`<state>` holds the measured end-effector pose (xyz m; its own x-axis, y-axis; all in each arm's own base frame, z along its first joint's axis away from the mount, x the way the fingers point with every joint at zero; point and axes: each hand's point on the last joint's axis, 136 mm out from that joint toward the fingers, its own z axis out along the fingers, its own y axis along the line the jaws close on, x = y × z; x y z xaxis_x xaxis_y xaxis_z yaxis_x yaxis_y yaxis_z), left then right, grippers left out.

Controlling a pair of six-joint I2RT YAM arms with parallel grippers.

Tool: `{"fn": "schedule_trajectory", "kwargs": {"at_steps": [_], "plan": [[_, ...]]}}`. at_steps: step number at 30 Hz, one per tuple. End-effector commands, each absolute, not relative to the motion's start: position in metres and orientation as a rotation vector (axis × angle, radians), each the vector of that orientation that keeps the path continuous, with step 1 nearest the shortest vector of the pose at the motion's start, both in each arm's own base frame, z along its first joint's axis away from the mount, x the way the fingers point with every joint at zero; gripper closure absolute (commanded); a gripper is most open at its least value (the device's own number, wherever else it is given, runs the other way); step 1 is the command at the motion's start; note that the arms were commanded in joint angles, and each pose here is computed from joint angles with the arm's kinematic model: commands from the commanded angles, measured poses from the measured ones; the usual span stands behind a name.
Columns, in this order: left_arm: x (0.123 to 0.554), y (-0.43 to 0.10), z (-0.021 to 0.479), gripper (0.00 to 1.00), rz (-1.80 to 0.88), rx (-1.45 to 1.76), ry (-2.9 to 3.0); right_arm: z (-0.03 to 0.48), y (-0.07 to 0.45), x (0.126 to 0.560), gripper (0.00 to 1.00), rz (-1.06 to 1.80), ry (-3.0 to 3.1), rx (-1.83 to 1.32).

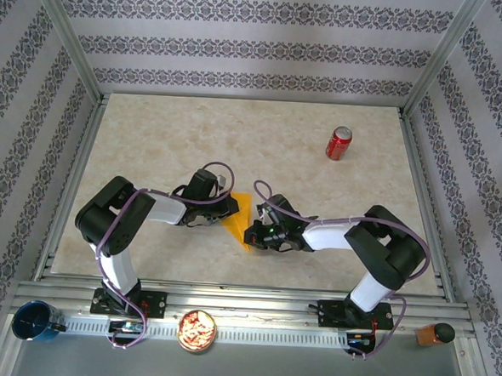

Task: Fold a paper plane with a square sheet of paper (pick it up from the middle)
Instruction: Fourth fold the wing at the center of the table.

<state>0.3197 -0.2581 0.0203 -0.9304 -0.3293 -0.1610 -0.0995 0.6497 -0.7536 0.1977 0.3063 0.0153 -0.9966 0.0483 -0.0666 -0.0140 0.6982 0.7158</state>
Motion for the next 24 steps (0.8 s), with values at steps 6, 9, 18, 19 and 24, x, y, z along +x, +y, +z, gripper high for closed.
{"fn": "schedule_trajectory", "kwargs": {"at_steps": [6, 9, 18, 19, 24], "plan": [[0.309, -0.245, -0.008, 0.97, -1.06, -0.423, 2.662, -0.009, 0.28, 0.153, 0.99, 1.064, 2.97, -0.002], [0.309, -0.245, -0.009, 0.97, -1.059, -0.427, 2.663, -0.009, 0.277, 0.148, 0.99, 1.054, 2.979, -0.026], [0.308, -0.244, -0.008, 0.97, -1.063, -0.428, 2.662, 0.022, 0.277, 0.153, 0.99, 1.048, 2.915, -0.093], [0.307, -0.244, -0.008, 0.97, -1.062, -0.426, 2.664, 0.03, 0.279, 0.157, 0.99, 1.06, 2.888, -0.089], [0.308, -0.245, -0.006, 0.97, -1.07, -0.421, 2.657, 0.067, 0.295, 0.177, 0.99, 1.147, 2.76, -0.099]]}}
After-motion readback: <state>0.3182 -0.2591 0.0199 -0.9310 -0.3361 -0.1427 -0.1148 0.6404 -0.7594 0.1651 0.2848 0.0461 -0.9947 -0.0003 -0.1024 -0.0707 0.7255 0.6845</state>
